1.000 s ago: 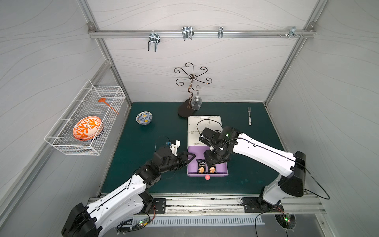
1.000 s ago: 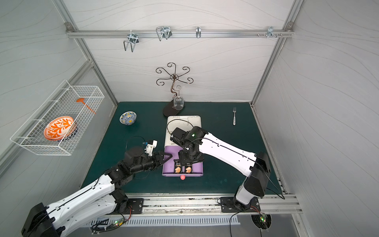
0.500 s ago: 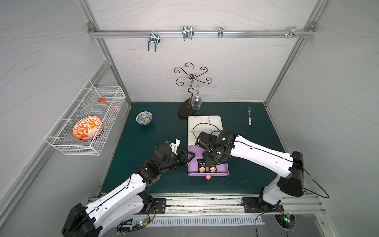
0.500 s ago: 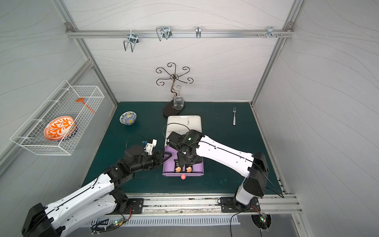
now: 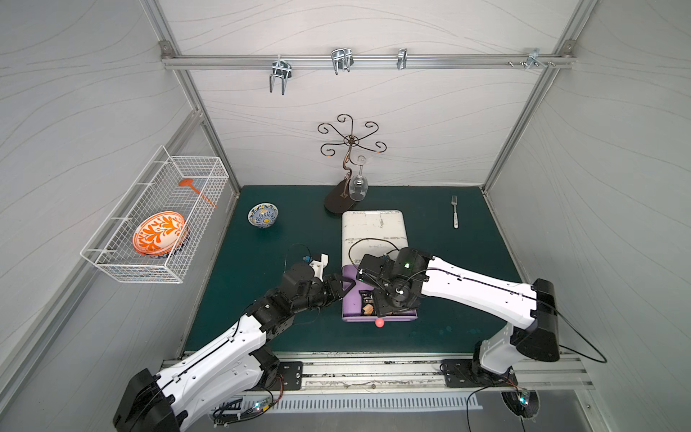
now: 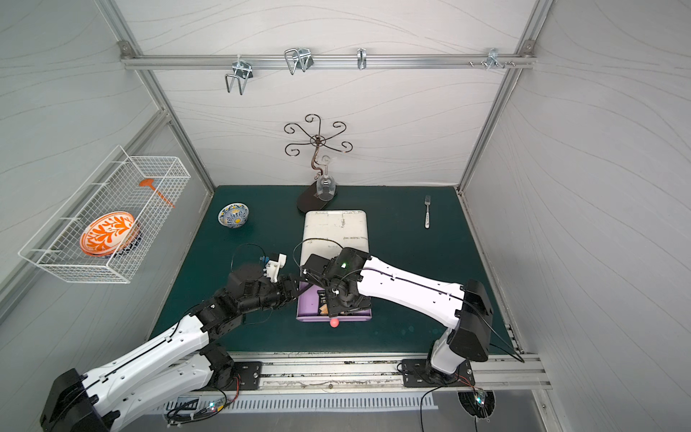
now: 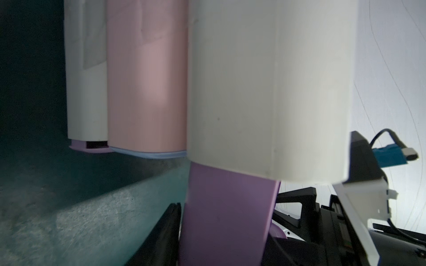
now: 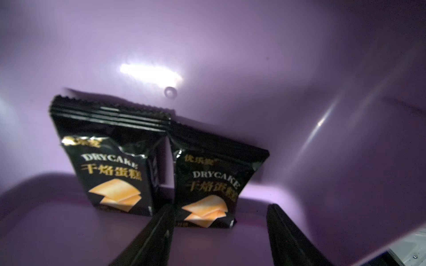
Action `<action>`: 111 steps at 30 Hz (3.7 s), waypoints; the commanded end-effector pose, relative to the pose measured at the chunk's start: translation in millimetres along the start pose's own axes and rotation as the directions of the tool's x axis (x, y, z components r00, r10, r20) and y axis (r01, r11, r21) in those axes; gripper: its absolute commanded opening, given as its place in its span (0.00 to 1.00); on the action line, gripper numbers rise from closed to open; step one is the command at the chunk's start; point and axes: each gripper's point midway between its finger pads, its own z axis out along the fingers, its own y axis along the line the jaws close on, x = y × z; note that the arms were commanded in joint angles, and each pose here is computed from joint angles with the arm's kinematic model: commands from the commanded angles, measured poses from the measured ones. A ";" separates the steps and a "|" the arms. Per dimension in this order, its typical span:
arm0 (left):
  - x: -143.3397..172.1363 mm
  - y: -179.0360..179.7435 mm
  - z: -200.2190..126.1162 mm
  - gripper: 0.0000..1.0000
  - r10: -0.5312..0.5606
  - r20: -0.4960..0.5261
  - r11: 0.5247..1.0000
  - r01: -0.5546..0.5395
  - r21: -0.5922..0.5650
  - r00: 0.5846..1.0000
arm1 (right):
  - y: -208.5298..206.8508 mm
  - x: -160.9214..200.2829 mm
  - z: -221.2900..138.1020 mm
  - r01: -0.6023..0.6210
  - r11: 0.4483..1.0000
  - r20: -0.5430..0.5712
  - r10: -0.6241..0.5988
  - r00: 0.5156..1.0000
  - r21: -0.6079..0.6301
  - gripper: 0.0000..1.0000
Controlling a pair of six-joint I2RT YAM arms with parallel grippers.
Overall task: Take the cookies out of the drawer
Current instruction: Pick up the cookie from the drawer, then place the cookie at the center of the board, then adjust the drawer in the storage box.
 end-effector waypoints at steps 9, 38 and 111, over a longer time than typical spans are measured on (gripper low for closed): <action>-13.4 -34.0 -3.5 0.46 0.062 0.042 0.994 -0.065 0.086 0.997 | 1.1 -19.7 14.4 -0.008 1.000 0.027 0.008 1.000 -0.005 0.65; -16.7 -33.2 0.2 0.46 0.061 0.051 0.995 -0.065 0.077 0.997 | -19.9 -55.6 -61.0 0.030 0.999 0.256 -0.022 0.967 -0.029 0.36; -27.5 -47.2 0.8 0.47 0.088 0.069 0.994 -0.092 0.060 0.994 | -96.0 -61.3 -27.6 0.100 0.913 0.295 0.023 0.955 -0.395 0.56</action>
